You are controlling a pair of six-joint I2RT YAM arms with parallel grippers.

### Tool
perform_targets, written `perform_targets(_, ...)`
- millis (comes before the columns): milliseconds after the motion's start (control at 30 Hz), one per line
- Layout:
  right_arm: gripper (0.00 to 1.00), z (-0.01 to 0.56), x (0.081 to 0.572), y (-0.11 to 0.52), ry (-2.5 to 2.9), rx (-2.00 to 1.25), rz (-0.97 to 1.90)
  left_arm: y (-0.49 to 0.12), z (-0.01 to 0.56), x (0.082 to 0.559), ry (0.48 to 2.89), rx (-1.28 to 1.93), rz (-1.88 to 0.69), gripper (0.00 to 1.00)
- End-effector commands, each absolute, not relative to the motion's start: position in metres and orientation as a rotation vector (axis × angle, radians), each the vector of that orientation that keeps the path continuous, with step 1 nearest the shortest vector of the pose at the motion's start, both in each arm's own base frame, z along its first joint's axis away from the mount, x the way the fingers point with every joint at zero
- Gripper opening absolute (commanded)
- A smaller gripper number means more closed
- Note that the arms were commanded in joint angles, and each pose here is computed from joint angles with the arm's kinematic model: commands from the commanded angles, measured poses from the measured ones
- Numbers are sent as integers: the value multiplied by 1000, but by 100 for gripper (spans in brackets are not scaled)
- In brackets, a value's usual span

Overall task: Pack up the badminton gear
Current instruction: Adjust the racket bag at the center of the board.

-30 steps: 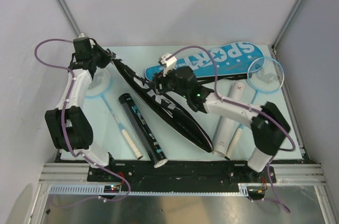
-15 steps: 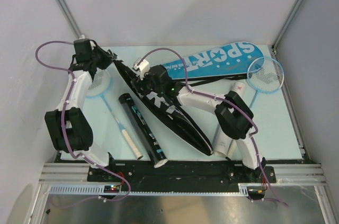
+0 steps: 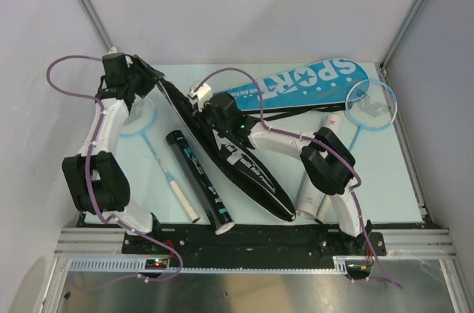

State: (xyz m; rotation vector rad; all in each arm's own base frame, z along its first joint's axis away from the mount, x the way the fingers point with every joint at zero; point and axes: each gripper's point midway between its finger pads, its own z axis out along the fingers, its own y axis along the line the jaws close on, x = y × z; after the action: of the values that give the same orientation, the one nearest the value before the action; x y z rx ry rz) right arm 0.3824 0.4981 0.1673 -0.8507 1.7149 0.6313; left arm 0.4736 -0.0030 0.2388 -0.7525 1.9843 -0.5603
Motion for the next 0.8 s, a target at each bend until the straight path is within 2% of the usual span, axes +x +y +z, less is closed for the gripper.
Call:
perform_targets(0,0,210,378,493,1637,-786,691,14,278,485,1882,-714,-521,59)
perform_targets(267,0,209,370,495,1619,-810,710,14,275,508,1901,-687,-553,58)
perform_targets(600,0,207,367,495,1614,-816,706,4,255,522,1955,-670,-622,50)
perform_targets(700,0,206,366,496,1613,-820,711,0,252,525,1967,-658,-649,42)
perform_targets(767,0,206,366,497,1614,-818,715,-1,250,525,1972,-661,-654,30)
